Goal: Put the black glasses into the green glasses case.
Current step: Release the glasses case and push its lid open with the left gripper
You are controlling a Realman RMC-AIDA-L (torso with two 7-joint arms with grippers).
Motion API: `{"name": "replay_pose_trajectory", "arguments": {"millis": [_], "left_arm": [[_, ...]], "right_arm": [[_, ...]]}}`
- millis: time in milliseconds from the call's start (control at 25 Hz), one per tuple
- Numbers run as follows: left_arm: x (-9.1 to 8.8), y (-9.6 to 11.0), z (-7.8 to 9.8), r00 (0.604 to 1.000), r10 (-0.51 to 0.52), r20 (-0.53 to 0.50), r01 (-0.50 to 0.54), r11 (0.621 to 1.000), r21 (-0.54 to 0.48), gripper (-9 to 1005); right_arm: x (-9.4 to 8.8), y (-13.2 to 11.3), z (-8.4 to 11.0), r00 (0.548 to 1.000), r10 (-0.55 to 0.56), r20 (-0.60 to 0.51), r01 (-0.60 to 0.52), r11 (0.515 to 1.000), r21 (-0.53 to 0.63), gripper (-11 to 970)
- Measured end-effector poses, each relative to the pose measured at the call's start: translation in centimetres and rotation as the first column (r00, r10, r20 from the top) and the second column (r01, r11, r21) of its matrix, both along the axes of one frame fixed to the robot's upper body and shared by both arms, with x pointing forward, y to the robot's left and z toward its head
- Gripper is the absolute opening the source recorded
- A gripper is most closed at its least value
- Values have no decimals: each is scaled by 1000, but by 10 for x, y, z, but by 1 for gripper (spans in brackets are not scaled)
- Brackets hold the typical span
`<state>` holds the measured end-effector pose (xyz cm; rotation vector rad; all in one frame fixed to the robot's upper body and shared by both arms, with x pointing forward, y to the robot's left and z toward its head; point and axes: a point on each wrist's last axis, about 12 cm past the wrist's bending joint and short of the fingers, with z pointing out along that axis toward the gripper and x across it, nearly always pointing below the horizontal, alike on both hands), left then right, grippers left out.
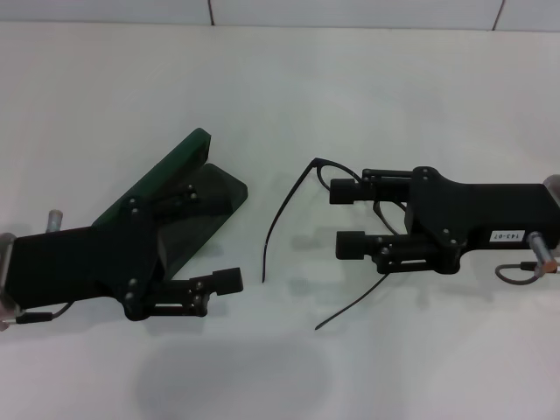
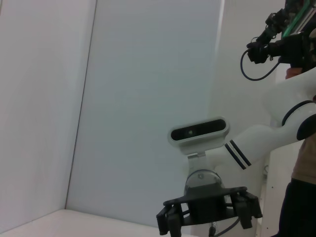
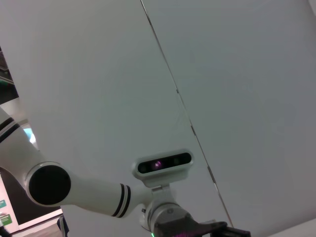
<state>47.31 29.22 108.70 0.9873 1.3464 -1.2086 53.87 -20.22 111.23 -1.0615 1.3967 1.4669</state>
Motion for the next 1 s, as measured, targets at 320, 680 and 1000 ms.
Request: {"name": "replay_pose_trajectory", "arguments": {"millis": [320,680,1000], "left_arm": [[0,-1,-1,1000,4,-11,-4,1000,0,848],[23,2,24,997,81,-14,-81,997,-19,817],[52,-12,123,943,330,36,-306,820,484,790]], "right_arm": [[-1,8,2,999,31,10,-31,999,5,719],[0,-11,-4,994,-99,41,97,995,36,719],[-15,-53,-17,960,-280,14,278,958,71,718]]}}
